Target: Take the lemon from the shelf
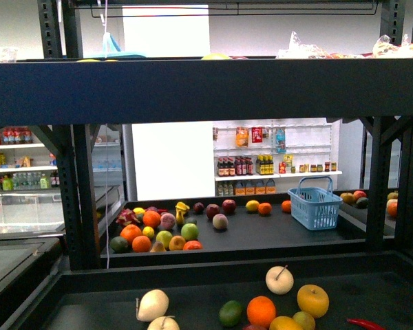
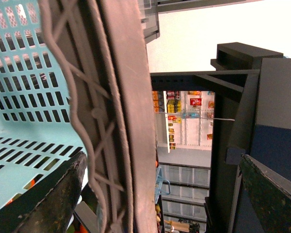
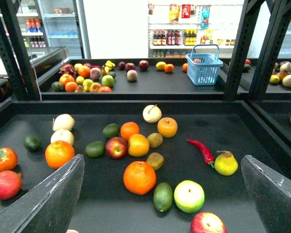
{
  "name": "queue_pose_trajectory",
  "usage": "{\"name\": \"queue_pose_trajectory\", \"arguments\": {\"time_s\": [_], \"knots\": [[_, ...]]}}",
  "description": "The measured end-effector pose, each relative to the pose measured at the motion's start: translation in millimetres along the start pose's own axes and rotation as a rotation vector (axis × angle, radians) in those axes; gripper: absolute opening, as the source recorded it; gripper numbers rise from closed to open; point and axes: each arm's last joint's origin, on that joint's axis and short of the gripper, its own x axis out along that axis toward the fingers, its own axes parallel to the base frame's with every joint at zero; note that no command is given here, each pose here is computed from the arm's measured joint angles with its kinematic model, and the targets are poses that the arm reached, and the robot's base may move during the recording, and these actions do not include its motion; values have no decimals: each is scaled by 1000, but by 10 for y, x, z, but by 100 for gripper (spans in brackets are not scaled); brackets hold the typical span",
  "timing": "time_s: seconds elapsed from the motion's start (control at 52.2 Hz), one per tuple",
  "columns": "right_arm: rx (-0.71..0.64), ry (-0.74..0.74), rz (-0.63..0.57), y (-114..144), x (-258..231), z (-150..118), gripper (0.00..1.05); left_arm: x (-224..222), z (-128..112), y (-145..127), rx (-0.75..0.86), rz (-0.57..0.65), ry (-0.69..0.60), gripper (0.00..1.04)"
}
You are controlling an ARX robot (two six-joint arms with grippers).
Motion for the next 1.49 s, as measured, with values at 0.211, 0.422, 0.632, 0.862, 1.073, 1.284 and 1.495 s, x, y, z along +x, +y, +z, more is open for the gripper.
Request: {"name": "queue_pose_trajectory", "arguments": {"time_s": [0.211, 0.422, 0.632, 0.862, 1.073, 1.284, 1.495], "knots": [[0, 0, 0, 0, 0, 0, 97, 41, 8, 1, 9, -18, -18, 97], [0, 0, 0, 0, 0, 0, 97, 68, -13, -12, 9, -2, -29, 60], [0, 0, 0, 0, 0, 0, 97, 99, -14, 58, 4, 23, -31, 27], [0, 0, 0, 0, 0, 0, 97, 82, -40, 86, 31, 36, -19, 16], [0, 0, 0, 0, 0, 0, 97, -85, -308, 26, 117, 39, 49, 15], [0, 0, 0, 0, 0, 0, 97, -258, -776, -133, 238, -10, 178, 14], [0, 0, 0, 0, 0, 0, 97, -492, -1335, -447, 338, -127, 339, 11]]}}
